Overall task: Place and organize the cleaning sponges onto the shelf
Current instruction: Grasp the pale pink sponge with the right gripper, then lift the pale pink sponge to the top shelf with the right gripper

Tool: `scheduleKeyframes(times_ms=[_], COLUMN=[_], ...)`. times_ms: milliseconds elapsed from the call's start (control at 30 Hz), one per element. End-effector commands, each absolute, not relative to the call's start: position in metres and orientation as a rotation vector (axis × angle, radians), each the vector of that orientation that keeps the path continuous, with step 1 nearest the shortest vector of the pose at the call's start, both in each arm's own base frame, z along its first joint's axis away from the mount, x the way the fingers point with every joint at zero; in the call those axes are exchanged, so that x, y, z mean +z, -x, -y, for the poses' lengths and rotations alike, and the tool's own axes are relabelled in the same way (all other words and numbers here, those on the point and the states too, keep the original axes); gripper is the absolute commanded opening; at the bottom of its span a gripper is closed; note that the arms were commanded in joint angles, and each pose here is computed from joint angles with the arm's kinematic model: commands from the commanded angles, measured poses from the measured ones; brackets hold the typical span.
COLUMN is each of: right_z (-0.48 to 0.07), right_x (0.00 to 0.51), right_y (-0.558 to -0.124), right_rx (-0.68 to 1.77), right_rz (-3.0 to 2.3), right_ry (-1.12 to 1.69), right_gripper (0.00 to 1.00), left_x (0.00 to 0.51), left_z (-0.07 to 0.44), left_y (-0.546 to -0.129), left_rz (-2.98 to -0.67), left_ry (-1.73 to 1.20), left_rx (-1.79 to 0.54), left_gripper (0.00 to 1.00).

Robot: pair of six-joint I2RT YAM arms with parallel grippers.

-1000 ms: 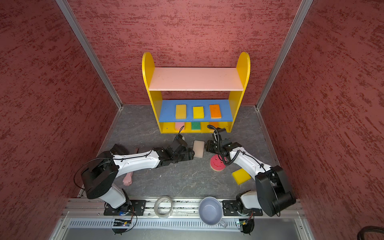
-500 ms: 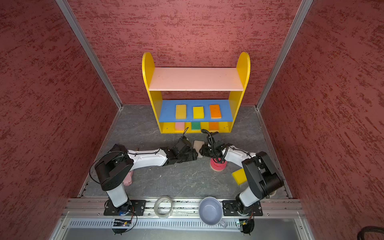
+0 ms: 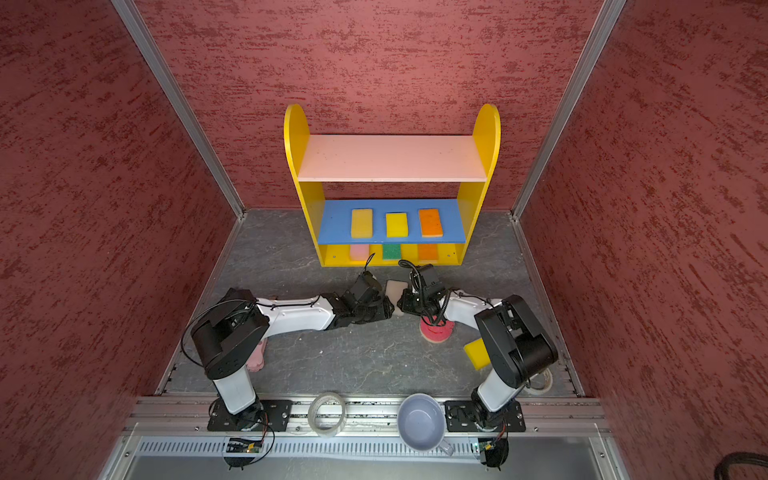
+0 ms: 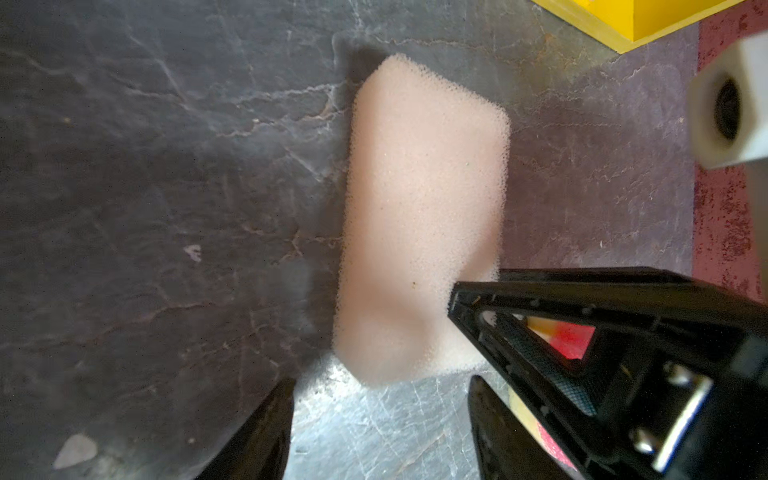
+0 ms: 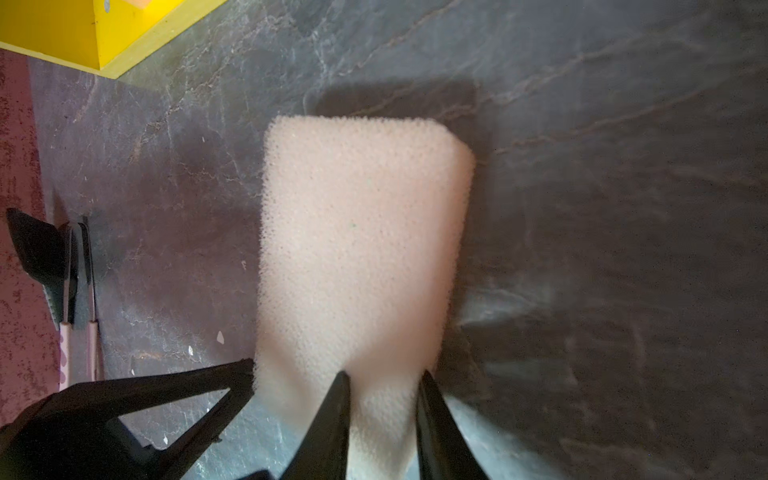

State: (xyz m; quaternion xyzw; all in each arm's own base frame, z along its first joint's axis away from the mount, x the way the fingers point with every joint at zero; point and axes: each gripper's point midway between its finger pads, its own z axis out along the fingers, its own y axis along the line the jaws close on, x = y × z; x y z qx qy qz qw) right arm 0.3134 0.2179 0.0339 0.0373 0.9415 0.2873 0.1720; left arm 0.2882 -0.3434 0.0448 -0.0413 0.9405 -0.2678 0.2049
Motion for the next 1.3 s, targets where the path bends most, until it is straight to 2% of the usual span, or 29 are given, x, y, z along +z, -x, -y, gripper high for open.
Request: scheduleKeyframes(times_ms=[0, 167, 300, 500, 600, 867, 1067, 1267], right_z=[-0.237, -0.254, -0.266, -0.267, -0.270, -0.283, -0.294, -0.307], right_x=[0.042, 0.046, 0.063, 0.101, 0.136, 0.266, 0.350, 0.413], right_y=[-0.316, -0.311, -0.311, -0.319, -0.332, -0.376, -0.397, -0.420], right_rx=[0.856, 0.839, 0.869, 0.803, 0.764, 0.704, 0.708, 0.694], right_rz=[-2.654, -2.655, -2.604, -2.496, -2.418, -2.181, -2.045, -1.973], right_ry=[-0.005, 0.112, 0.180, 0.291, 0.340, 0.388, 0.405, 0.415], right_gripper=[0.26, 0.08, 0.04, 0.00, 0.00, 0.00, 0.00, 0.00], left_x=[0.052, 0.060, 0.079, 0.146, 0.179, 0.267, 0.336, 0.434], left_z=[0.343, 0.327, 0.307, 0.250, 0.215, 0.143, 0.125, 0.117], left_y=[-0.292, -0.291, -0.290, -0.283, -0.281, -0.277, -0.286, -0.295], left_rz=[-2.602, -2.593, -2.554, -2.378, -2.276, -2.051, -1.918, -1.689], left_ry=[0.121, 0.146, 0.175, 0.232, 0.294, 0.352, 0.301, 0.259], left_rx=[-0.773, -0.744, -0.710, -0.598, -0.581, -0.511, -0.472, -0.482], left_gripper=[0.66, 0.66, 0.66, 0.73, 0.74, 0.75, 0.76, 0.74])
